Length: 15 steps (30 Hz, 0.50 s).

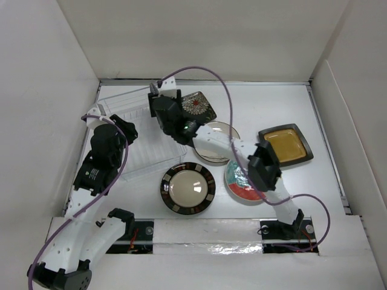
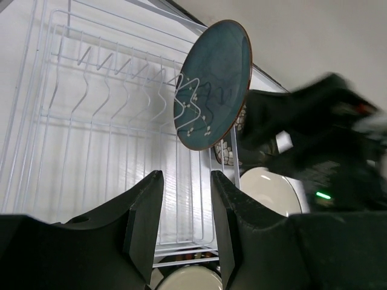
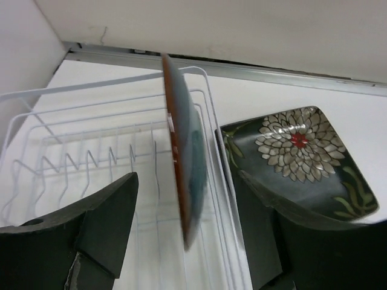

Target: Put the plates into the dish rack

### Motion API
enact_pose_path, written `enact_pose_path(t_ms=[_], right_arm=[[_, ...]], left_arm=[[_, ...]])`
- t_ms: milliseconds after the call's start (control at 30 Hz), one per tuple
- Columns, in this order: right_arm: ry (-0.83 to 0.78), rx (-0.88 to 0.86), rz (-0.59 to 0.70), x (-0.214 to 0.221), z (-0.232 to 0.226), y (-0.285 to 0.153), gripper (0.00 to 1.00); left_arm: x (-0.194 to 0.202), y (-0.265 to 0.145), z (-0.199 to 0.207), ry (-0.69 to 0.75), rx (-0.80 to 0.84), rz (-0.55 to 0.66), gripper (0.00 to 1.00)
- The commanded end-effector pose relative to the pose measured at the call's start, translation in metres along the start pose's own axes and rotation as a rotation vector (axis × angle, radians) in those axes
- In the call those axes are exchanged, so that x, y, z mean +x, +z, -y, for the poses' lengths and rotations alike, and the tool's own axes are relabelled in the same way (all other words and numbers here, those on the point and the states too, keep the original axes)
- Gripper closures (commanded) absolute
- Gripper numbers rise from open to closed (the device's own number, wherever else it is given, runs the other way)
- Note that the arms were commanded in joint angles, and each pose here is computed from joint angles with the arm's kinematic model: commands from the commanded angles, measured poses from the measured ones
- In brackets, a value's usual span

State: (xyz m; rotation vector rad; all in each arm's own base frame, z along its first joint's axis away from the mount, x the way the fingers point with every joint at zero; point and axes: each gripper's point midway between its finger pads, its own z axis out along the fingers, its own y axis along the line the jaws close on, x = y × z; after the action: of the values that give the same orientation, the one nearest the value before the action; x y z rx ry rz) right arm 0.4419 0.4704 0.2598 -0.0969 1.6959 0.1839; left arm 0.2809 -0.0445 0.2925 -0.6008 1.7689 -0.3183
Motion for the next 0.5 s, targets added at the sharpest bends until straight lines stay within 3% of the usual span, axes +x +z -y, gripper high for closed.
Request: enact_pose_path(t_ms=[0,33,100,167,200,233,267,333,433,467], right_arm=[[0.261,-0.086,0.137,-0.11,0.036,-0.029,0.29],[0.27,-0.101,0.12,-0.09,0.044,-0.029,0.3],[0.338,-0.196,0.161,-0.122,0.065,-0.05,0.37],[0.33,-0.228,0.123,-0.09,0.087,-0.057,0.76],[0.333,-0.233,0.115,-0.085,0.099,-0.061,0.91],[0.353,-0.235,0.123,-0.093,0.122,-0.067,1.0],[0.32,-0.206,0.054,-0.055,0.141,-0.067,1.0],[0.319,-0.147,0.011,-0.037,0.186,-0.069,1.0],[0.305,-0.104,-0.16,0.035,0.236,-0.075,1.0],[0.329,-0.073,-0.175,0.042,0.266,-0.073,0.86]], left_arm=[[-0.029,-0.007,0.007,-0.022,0.005,0.075,0.66],[-0.029,-0.006,0.008,-0.017,0.008,0.071,0.67],[-0.023,-0.004,0.011,-0.003,0.028,0.054,0.69],[-0.022,-0.002,0.013,0.003,0.041,0.051,0.71],[-0.019,-0.001,0.015,0.01,0.054,0.038,0.77],[-0.015,0.001,0.016,0.025,0.061,0.027,0.8],[-0.01,0.003,0.017,0.038,0.074,0.011,0.85],[-0.007,0.001,0.025,0.066,0.134,0.0,0.99],[-0.001,-0.001,0.031,0.095,0.186,-0.017,1.0],[0.002,-0.001,0.033,0.109,0.202,-0.028,1.0]])
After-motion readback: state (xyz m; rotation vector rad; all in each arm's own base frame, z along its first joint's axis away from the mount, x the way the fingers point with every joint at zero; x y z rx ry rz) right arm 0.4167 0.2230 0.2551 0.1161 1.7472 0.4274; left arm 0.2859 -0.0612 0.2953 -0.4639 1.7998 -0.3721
